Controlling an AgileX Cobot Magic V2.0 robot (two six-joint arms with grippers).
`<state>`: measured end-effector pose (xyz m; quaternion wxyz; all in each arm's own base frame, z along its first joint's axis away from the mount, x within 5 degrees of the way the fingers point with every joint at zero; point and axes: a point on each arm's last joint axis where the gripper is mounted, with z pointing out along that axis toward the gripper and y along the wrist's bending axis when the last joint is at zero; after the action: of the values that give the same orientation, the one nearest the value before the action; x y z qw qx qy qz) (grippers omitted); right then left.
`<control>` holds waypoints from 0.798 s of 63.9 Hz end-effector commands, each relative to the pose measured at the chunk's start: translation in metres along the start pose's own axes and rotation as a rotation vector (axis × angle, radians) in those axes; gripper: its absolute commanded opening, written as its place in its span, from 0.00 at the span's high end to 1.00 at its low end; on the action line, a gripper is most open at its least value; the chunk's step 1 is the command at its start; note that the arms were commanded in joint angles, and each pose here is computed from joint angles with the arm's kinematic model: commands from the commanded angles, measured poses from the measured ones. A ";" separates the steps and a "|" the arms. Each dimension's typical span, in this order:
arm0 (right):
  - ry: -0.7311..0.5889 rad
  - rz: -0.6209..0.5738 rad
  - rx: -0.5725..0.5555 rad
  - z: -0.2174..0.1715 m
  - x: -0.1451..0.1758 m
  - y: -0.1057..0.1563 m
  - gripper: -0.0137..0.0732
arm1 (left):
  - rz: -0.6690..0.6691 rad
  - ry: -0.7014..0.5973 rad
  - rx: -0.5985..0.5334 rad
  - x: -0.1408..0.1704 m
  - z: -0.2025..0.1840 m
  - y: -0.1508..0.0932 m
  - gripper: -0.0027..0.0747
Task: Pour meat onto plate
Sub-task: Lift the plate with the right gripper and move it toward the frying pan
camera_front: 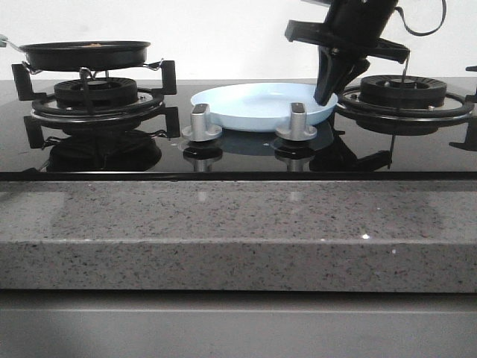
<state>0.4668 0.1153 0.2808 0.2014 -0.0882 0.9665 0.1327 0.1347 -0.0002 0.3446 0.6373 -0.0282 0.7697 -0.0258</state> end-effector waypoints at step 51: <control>-0.172 -0.027 -0.131 -0.139 0.000 0.041 0.92 | -0.008 -0.114 0.009 -0.017 -0.003 -0.001 0.17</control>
<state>0.4421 0.1127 0.3724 0.2763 -0.0836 0.9404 0.1800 0.1348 -0.0002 0.3448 0.6381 -0.0282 0.7690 -0.0258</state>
